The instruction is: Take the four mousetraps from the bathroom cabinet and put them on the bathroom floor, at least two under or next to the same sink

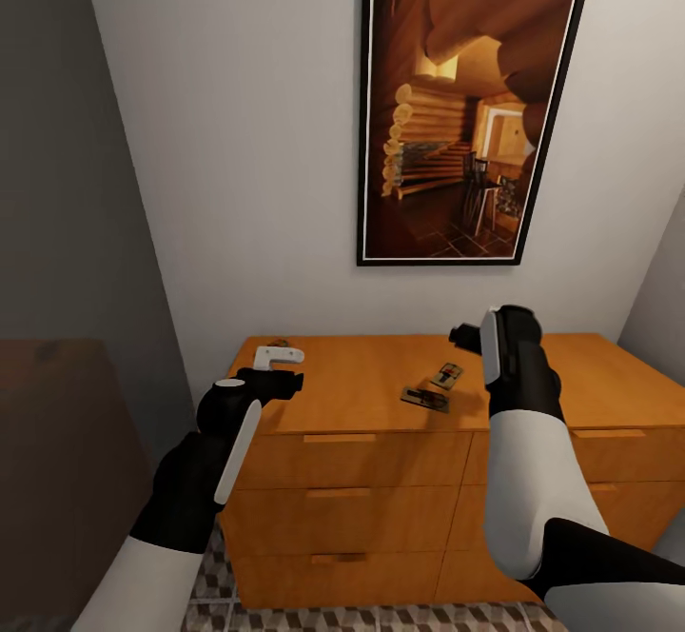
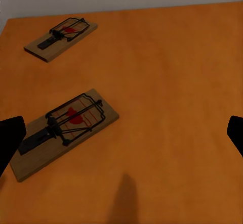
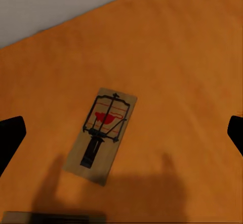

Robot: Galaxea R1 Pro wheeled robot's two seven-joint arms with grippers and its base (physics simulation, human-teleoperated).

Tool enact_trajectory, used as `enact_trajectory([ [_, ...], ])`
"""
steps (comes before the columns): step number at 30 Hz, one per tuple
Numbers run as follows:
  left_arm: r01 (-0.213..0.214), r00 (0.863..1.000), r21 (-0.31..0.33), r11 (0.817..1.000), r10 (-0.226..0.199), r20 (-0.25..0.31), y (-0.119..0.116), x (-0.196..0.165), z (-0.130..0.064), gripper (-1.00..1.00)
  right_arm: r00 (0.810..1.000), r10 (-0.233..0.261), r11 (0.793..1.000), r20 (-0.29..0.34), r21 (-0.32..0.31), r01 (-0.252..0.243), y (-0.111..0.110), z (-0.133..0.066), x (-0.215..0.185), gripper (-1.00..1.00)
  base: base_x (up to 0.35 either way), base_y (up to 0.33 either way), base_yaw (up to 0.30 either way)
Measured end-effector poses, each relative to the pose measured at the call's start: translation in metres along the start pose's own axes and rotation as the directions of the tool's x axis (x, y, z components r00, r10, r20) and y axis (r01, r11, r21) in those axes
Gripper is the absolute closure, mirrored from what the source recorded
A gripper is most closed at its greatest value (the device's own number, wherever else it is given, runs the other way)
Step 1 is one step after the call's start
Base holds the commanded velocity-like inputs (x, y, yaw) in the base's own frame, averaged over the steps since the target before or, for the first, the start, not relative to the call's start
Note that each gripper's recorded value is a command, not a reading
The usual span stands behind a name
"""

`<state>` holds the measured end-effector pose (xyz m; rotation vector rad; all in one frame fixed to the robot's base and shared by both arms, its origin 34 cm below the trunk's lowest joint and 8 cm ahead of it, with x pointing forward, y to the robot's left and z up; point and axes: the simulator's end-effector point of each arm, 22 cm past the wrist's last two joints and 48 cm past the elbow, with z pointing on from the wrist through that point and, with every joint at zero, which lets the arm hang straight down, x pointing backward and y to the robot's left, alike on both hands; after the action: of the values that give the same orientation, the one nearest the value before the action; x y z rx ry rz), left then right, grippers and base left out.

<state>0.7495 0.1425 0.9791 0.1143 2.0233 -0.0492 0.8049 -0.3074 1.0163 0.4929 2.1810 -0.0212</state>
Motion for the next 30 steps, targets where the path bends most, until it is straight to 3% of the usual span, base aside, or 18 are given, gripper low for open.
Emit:
enact_trajectory([
  [10, 0.0, 1.0, -0.001, 1.0, 0.0, 0.0, 0.0, 0.0, 0.0, -1.0, 0.992, -0.044, 0.999, -0.115, -0.009, 0.043, 0.011, 0.023, 0.043, -1.0, 0.0, 0.0, 0.0],
  [30, 0.001, 1.0, -0.002, 1.0, -0.001, 0.001, 0.001, 0.0, 0.0, -1.0, 0.988, -0.054, 0.999, -0.147, -0.015, 0.053, 0.015, 0.028, 0.056, -1.0, 0.0, 0.0, 0.0],
])
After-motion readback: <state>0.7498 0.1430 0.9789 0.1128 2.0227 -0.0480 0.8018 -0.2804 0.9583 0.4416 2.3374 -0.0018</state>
